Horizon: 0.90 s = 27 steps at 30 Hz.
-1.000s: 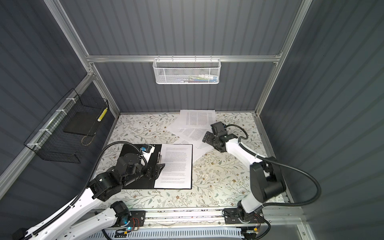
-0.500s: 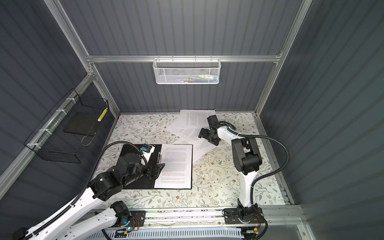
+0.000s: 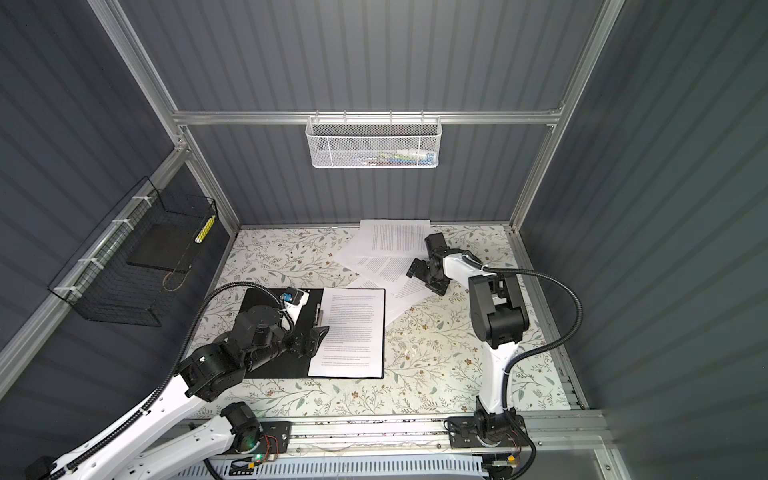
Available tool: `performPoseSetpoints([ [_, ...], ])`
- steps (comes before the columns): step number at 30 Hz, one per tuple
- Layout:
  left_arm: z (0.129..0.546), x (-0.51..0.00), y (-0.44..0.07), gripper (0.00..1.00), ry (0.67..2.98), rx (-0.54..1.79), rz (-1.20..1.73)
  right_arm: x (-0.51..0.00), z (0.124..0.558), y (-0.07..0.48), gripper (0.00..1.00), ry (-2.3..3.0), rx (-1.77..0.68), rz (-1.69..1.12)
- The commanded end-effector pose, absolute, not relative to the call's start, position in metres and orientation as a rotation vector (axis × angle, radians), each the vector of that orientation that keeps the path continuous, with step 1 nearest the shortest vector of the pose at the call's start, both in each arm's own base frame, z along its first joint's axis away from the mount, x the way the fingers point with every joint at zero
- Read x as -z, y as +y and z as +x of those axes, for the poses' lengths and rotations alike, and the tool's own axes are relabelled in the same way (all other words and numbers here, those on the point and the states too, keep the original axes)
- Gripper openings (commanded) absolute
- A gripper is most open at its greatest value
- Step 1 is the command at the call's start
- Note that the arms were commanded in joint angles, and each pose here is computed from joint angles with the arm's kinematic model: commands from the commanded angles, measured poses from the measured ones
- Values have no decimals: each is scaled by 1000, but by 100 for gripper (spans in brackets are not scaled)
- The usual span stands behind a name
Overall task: Put the files into the folder
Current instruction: 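Lower the right gripper onto loose sheets while the left reaches over the folder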
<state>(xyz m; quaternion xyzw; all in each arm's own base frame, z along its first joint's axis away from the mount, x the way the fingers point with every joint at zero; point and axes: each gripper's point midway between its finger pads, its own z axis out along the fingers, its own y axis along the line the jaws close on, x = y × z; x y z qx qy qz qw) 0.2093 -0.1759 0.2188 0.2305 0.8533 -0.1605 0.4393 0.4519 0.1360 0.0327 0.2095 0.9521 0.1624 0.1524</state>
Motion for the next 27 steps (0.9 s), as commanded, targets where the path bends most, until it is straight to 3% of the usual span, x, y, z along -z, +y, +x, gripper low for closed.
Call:
performPoseSetpoints([
  [1, 213, -227, -172, 100, 2093, 377, 568, -11, 418, 115, 99, 2826, -389, 692],
  [14, 206, -243, -192, 100, 2081, 554, 550, -12, 335, 79, 99, 2749, -514, 924],
  [20, 193, -242, -239, 100, 2164, 811, 671, -20, 287, 56, 99, 2656, -600, 1063],
  [27, 185, -218, -314, 100, 2242, 1155, 763, -49, 245, 23, 99, 2536, -506, 1087],
])
